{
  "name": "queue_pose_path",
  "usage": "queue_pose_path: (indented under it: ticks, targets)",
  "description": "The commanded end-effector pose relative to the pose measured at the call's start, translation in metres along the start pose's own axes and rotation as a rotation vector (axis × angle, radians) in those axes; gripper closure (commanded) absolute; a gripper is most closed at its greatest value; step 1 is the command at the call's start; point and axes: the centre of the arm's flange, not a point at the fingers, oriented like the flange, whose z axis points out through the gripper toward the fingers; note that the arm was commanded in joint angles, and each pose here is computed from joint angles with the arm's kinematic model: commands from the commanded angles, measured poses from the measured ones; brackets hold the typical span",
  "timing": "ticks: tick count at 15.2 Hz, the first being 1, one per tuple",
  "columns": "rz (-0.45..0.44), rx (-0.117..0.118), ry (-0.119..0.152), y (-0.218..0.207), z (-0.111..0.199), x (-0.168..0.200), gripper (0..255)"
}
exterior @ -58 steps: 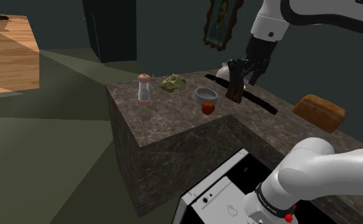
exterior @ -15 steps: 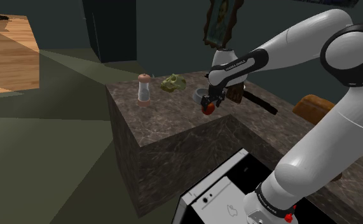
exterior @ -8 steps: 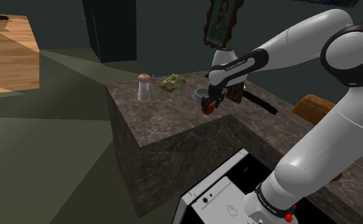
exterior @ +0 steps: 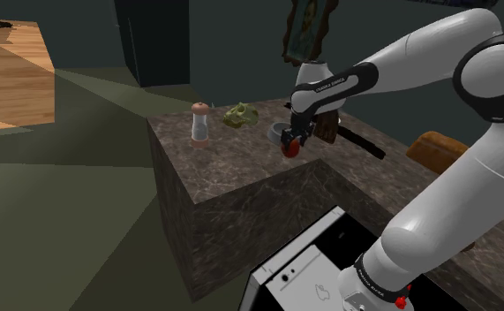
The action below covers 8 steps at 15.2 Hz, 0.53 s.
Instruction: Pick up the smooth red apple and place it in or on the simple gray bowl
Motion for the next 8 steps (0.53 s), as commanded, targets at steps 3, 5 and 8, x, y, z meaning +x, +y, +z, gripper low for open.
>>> queue_pose_path:
  ticks: [3,5,8]
  targets:
    - [0.0,0.0,0.0,0.003,-0.021,0.0,255]
    - [0.0,0.0,0.0,0.004,-0.031,0.0,255]
    - [0.0,0.0,0.0,0.005,-0.047,0.0,255]
